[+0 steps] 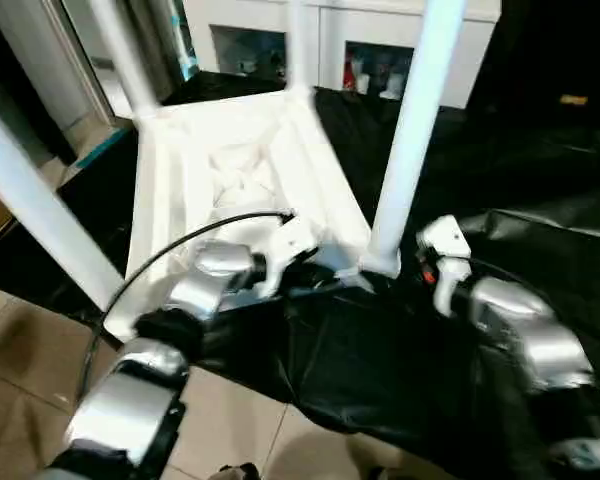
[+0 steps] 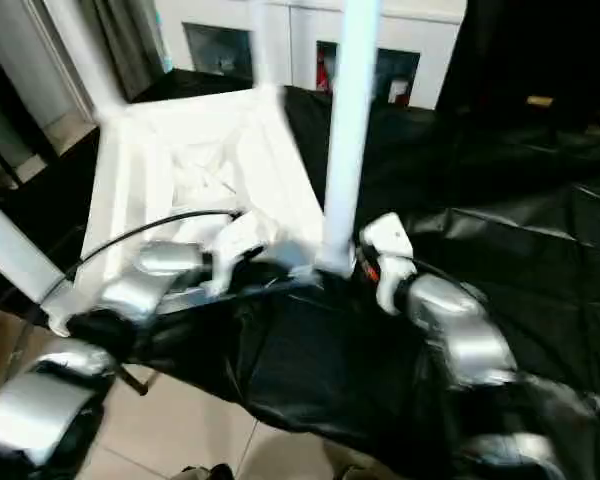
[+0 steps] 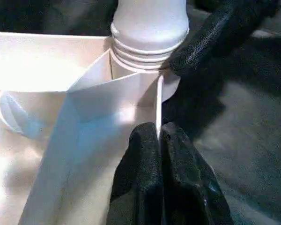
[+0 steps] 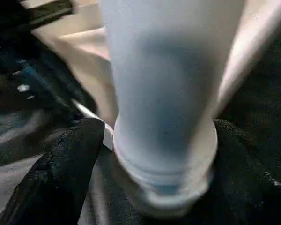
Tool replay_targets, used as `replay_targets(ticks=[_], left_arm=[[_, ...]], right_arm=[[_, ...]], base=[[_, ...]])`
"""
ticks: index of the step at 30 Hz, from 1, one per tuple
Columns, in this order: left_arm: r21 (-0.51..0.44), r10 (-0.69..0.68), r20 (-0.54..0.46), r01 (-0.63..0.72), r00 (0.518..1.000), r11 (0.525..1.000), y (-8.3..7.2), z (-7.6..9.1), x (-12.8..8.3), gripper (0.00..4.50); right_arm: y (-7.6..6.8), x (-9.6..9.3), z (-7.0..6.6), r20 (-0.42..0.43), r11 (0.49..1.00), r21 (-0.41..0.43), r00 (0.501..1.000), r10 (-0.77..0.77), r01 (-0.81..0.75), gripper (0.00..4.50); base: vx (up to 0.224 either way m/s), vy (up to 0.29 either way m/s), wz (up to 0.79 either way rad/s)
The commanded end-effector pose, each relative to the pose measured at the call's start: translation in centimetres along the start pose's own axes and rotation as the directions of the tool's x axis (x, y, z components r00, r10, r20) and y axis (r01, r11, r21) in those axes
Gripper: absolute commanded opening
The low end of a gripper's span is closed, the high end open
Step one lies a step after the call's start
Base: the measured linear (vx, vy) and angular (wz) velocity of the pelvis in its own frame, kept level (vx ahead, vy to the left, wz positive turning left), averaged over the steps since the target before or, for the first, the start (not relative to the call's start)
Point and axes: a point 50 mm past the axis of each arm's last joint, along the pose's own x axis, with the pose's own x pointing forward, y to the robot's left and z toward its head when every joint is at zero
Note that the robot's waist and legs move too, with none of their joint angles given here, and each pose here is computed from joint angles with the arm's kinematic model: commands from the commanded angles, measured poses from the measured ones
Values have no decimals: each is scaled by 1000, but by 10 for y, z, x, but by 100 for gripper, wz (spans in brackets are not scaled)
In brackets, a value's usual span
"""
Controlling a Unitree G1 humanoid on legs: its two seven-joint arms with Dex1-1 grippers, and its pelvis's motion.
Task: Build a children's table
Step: Rotate leg to tighten
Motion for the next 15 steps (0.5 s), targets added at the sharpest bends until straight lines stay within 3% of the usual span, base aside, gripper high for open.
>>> replay_targets(ticks=[1,5,12,15], left_arm=[[15,-116,50,115,992,993,-11,2,6,0],[15,-148,36,147,988,989,-9,-1,-8,0],[11,-174,47,173,984,985,-11,-2,-15,0],[7,-175,51,174,983,985,-11,-3,-15,0]], right_arm=[[16,4,-2,-21,987,-2,987,158,-158,379],[9,-15,-3,-75,976,-40,974,212,-215,379],[9,-19,-3,-94,965,-48,963,253,-258,379],[11,-17,-3,-82,962,-35,960,268,-272,347]], base=[[0,0,0],[0,0,0],[0,0,0],[0,0,0]])
